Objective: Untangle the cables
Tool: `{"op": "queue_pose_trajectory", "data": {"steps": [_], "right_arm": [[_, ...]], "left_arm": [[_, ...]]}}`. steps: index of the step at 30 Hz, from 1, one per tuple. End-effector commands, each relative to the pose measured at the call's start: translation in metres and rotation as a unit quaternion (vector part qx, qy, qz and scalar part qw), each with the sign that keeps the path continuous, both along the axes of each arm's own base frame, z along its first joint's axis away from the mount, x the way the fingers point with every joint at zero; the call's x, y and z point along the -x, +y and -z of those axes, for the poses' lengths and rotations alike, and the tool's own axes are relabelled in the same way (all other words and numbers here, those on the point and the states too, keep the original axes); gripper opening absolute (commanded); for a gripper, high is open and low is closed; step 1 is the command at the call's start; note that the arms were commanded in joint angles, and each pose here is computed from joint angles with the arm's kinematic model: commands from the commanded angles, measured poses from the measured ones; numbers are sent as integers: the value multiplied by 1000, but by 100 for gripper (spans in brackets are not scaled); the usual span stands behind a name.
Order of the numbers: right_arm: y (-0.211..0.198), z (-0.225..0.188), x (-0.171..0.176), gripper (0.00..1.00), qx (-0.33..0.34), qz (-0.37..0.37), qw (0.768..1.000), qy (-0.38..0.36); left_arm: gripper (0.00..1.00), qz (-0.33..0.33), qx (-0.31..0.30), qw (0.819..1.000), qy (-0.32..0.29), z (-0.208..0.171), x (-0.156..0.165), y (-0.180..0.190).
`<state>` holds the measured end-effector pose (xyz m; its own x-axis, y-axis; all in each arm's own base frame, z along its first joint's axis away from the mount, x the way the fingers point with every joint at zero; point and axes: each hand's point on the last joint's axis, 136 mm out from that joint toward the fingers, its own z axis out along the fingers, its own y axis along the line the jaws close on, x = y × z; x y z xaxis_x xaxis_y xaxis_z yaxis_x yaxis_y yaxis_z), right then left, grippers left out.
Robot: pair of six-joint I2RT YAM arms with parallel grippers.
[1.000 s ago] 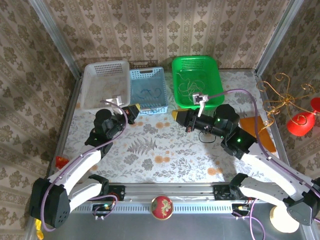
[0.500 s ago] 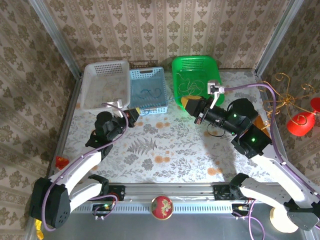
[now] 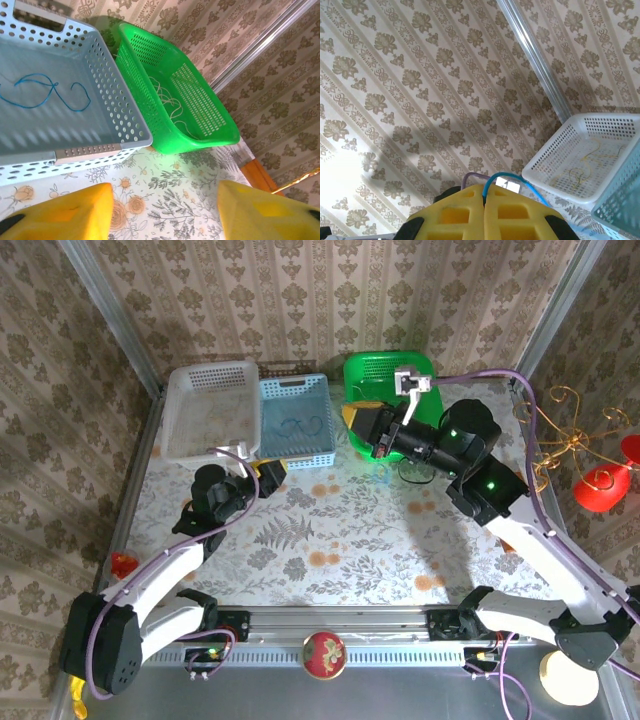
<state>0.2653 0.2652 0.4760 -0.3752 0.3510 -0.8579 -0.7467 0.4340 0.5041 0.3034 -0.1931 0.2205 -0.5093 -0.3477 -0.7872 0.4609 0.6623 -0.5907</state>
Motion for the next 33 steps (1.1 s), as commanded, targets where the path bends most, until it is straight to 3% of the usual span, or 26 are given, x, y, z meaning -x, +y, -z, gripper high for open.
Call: {"op": "queue_pose_trajectory", "data": {"steps": [1,11,23,33], "right_arm": [[2,-13,5,0,4,-14,1000,-25],[7,-19,5,0,-10,-29,999,-21],[15,-27,2,0,-20,-45,999,-19],[11,-26,9,0,-23,-48,998,-19]], "left_arm": [[63,11,-4,1000,-12,-3,3,0],[82,80,25,995,-44,-19,16,-19],[86,115,90,986,-74,-47,17,-32],[86,192,117,970,-93,-68,32,-70]]}}
